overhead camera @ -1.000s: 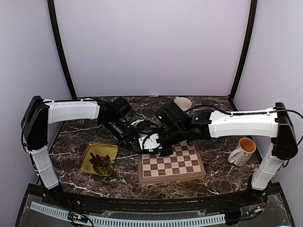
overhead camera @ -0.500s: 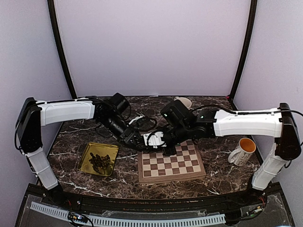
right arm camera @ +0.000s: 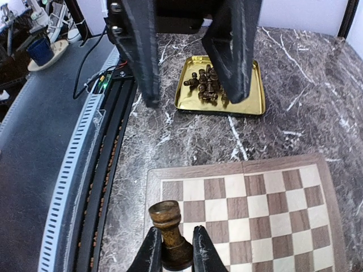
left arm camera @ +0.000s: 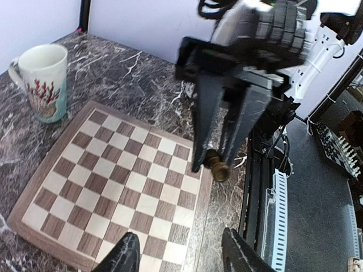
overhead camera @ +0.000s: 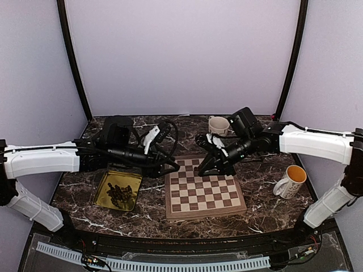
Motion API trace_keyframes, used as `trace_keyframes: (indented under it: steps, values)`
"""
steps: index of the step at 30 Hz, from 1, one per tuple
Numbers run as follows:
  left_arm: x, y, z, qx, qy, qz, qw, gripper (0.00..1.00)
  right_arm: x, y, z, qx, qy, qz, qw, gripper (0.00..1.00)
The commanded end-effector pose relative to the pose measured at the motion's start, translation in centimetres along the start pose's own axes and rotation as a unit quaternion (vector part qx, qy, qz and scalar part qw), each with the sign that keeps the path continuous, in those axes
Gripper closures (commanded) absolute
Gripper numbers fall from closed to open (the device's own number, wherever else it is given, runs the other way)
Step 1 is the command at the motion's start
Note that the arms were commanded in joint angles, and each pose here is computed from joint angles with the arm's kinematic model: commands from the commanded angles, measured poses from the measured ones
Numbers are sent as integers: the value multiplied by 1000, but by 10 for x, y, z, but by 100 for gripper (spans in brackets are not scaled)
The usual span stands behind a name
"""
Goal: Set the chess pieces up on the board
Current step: Pass from the right arm to the left
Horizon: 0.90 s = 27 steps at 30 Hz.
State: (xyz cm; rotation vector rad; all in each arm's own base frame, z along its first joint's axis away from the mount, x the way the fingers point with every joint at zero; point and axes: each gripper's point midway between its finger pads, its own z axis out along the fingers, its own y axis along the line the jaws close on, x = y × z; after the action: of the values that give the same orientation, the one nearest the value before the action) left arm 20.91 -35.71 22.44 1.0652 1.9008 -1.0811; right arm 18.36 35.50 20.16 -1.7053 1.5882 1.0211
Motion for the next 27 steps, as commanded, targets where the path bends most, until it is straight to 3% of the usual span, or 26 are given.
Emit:
trace_keyframes:
  steps: [1,5,18,27]
  values:
    - [-43,-17,5,-5,-102,95,990,48,-2,9,-10,-70,-63,86,992,91]
    - [-42,-34,19,25,-116,109,987,47,-1,2,-18,-81,-91,117,986,91]
    - [-45,-53,61,84,-92,106,987,43,0,0,-18,-83,-89,120,985,87]
    - [-40,-50,71,91,-76,91,989,66,1,2,-19,-79,-90,117,986,87]
